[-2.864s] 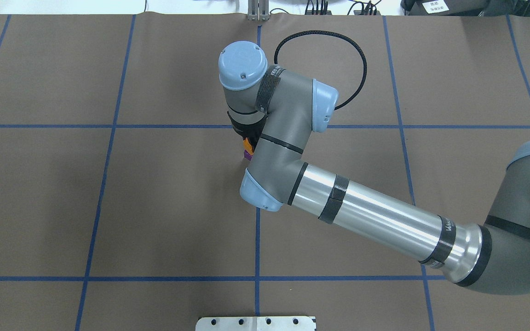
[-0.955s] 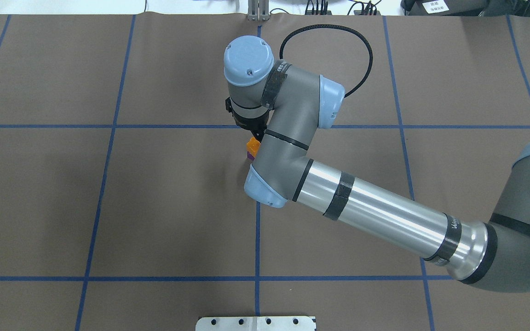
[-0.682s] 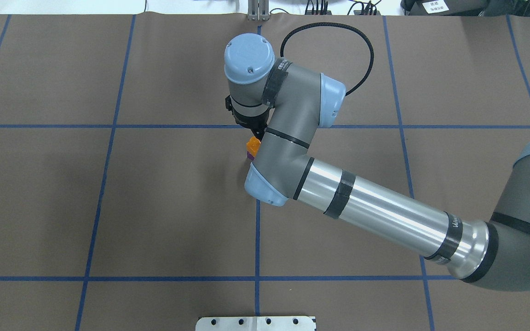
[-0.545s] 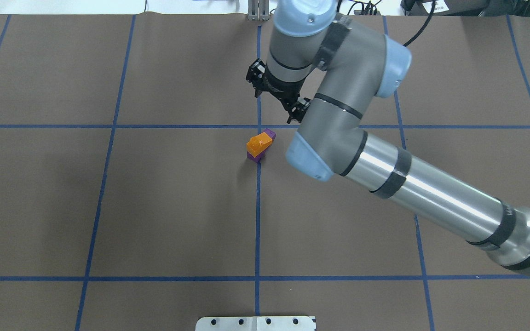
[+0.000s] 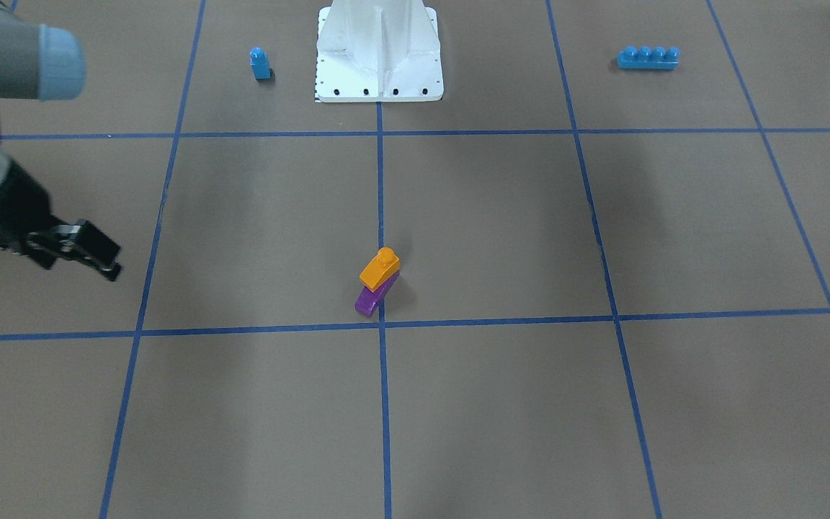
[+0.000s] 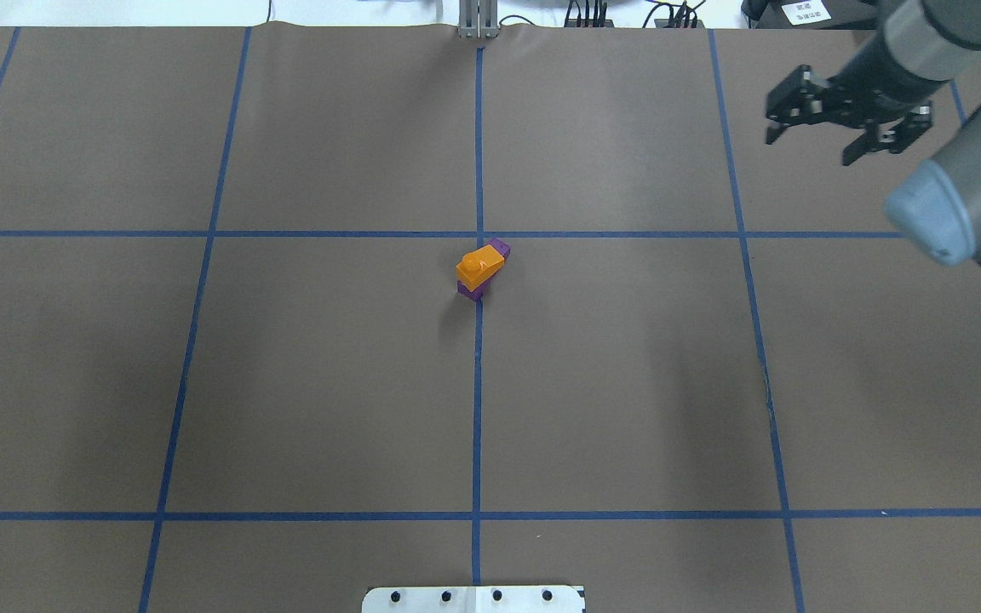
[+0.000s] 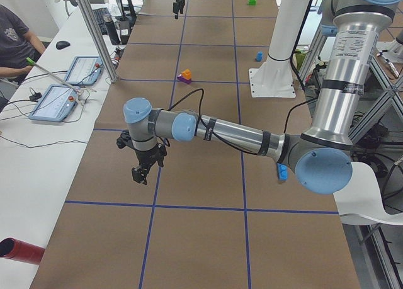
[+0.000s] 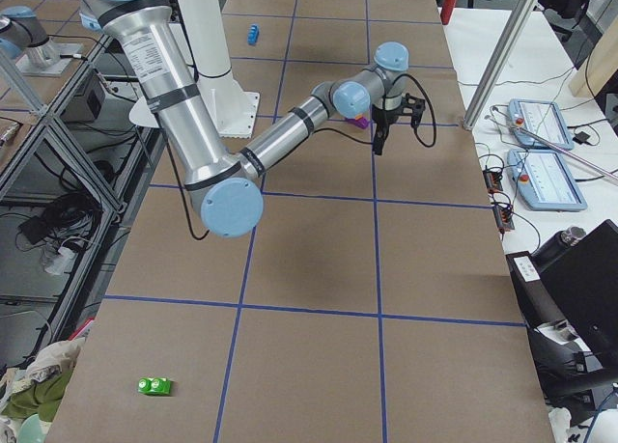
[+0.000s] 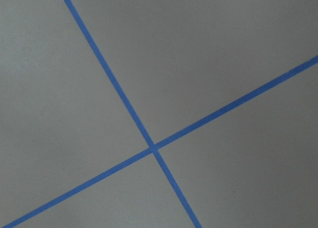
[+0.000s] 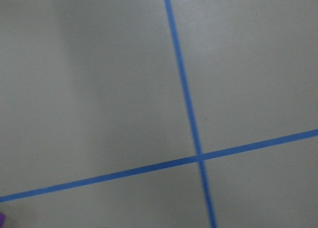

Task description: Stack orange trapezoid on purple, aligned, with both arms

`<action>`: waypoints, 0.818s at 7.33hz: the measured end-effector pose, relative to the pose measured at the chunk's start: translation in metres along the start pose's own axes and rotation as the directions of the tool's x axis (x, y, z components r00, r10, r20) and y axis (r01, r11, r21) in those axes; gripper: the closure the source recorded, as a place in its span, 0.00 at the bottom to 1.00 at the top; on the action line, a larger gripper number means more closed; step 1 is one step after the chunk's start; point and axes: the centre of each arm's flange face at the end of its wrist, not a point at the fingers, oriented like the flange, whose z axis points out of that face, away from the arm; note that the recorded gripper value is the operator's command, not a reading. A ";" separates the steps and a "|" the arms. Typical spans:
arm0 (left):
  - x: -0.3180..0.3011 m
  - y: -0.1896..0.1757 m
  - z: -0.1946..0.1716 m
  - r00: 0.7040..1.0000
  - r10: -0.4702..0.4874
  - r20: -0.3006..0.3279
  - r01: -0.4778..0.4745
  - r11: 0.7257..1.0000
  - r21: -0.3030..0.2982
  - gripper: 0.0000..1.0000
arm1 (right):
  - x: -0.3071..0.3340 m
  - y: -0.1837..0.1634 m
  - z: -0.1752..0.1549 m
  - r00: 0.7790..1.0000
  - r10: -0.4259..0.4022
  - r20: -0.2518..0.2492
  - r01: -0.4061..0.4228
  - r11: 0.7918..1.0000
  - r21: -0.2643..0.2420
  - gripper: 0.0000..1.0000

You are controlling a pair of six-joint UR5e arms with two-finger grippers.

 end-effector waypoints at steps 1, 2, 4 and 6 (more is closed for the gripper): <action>-0.004 0.017 0.010 1.000 -0.011 -0.003 0.011 1.000 -0.016 0.00 | 0.092 -0.018 -0.010 0.989 -0.141 -0.047 0.141 0.990 0.003 0.00; -0.007 0.028 0.015 1.000 -0.019 -0.004 0.019 1.000 -0.025 0.00 | 0.176 -0.023 -0.014 0.964 -0.251 -0.087 0.250 0.968 -0.017 0.00; -0.013 0.037 0.015 0.999 -0.035 -0.004 0.035 0.999 -0.026 0.00 | 0.290 0.005 -0.002 0.945 -0.299 -0.133 0.290 0.954 -0.079 0.00; -0.025 0.046 0.010 0.998 -0.067 -0.003 0.067 0.997 -0.024 0.00 | 0.355 0.033 -0.005 0.963 -0.229 -0.142 0.220 0.972 -0.080 0.00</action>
